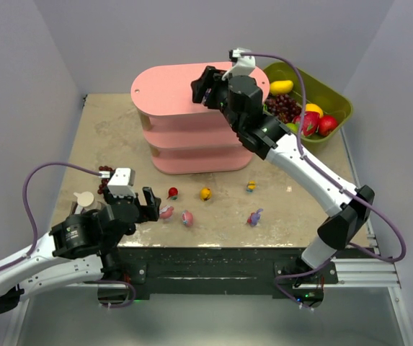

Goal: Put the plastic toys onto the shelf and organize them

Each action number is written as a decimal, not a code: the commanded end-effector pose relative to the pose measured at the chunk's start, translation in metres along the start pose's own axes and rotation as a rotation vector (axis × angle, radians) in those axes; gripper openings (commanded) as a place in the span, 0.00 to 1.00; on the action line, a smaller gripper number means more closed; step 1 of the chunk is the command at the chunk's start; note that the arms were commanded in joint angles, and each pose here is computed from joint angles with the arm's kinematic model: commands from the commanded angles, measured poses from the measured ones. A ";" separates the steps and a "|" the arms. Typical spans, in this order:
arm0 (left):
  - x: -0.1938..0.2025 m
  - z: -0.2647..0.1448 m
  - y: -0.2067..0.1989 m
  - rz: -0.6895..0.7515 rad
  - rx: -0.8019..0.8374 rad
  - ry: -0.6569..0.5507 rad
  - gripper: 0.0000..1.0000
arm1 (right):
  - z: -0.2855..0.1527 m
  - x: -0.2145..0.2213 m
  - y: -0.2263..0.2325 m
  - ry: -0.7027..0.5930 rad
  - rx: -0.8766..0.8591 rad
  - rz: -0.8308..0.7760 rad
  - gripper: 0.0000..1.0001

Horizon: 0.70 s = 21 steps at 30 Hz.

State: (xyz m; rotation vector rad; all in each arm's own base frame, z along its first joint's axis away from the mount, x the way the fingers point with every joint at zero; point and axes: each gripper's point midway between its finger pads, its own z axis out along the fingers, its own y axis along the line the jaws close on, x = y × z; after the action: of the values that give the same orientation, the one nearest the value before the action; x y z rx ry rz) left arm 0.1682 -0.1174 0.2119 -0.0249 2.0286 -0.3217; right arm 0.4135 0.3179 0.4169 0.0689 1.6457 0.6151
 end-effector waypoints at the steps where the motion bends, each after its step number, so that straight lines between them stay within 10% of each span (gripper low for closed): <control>1: -0.006 0.000 0.001 -0.045 -0.011 -0.028 0.89 | -0.021 -0.048 0.014 -0.118 -0.067 0.043 0.70; 21: -0.006 -0.002 0.002 -0.063 -0.008 -0.030 0.89 | -0.064 -0.081 0.028 -0.167 -0.183 0.064 0.70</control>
State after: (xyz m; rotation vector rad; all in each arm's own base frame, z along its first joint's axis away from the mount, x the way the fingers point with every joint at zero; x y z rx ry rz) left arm 0.1673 -0.1166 0.2134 -0.0520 2.0250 -0.3434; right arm 0.3863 0.3050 0.4538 0.0479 1.5564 0.7069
